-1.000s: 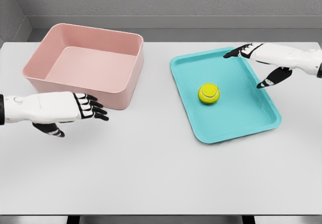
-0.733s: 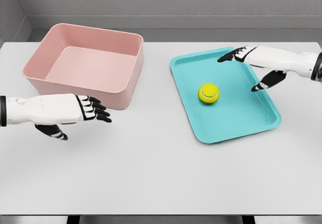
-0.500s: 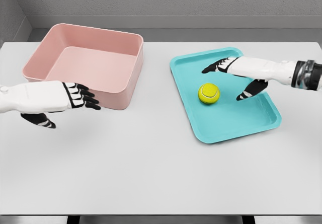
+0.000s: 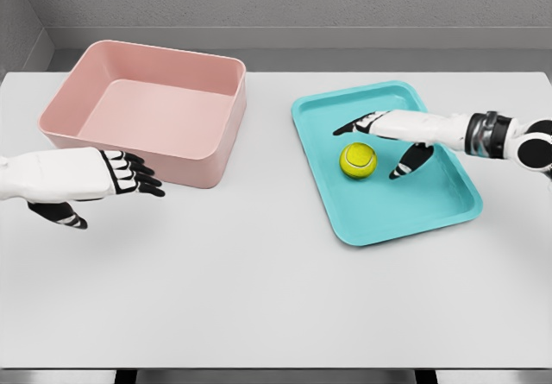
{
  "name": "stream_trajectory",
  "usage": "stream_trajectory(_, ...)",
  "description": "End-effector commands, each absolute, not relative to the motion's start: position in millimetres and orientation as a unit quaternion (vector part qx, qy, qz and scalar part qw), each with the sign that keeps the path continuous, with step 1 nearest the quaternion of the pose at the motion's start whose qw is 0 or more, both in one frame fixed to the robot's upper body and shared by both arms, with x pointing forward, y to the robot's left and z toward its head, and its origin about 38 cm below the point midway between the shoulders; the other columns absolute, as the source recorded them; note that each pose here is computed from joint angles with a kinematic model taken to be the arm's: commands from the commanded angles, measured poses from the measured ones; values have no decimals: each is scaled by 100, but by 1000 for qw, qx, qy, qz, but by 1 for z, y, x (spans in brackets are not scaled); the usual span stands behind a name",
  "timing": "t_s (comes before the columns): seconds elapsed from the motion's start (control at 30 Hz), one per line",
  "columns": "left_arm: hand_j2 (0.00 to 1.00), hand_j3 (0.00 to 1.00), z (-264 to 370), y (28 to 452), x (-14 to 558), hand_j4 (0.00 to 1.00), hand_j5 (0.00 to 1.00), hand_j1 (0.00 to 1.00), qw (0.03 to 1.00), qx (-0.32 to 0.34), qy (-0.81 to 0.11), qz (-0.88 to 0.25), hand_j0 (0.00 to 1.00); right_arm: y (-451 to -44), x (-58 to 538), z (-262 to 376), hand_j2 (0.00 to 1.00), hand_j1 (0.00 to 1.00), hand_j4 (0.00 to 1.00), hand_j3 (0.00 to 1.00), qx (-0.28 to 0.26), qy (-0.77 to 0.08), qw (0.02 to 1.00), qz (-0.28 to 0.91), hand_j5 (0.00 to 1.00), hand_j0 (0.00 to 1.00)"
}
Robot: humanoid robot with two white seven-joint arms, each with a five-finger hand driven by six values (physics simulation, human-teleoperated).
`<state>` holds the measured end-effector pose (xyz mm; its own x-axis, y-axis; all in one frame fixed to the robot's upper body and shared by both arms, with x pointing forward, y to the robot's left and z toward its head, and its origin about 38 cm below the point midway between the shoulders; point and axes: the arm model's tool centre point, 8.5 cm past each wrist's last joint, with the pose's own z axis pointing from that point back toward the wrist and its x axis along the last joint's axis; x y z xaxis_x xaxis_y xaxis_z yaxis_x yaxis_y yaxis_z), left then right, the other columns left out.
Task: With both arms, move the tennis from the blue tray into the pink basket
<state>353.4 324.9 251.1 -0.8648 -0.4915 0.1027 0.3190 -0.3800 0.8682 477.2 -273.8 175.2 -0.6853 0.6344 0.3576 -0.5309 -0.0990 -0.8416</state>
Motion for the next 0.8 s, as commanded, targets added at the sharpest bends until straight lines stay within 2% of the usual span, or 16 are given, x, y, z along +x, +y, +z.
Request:
stream_trajectory(0.0, 100, 100, 249, 317, 355, 100, 100, 100, 242, 78, -510, -822, 100, -267, 479, 170, 100, 100, 100, 100, -46, -540, 401, 738, 100, 100)
stream_trajectory(0.2, 100, 100, 250, 320, 354, 100, 100, 100, 244, 82, -506, -823, 100, -264, 480, 165, 100, 100, 100, 100, -44, -535, 405, 740, 100, 100)
stream_trajectory(0.47, 100, 100, 267, 334, 356, 100, 100, 100, 243, 108, -495, -827, 100, -253, 480, 158, 88, 88, 88, 88, -35, -530, 401, 746, 88, 88)
stream_trajectory(0.77, 100, 100, 258, 329, 354, 100, 100, 100, 247, 93, -497, -827, 100, -252, 480, 156, 86, 86, 86, 86, -34, -526, 402, 749, 86, 86)
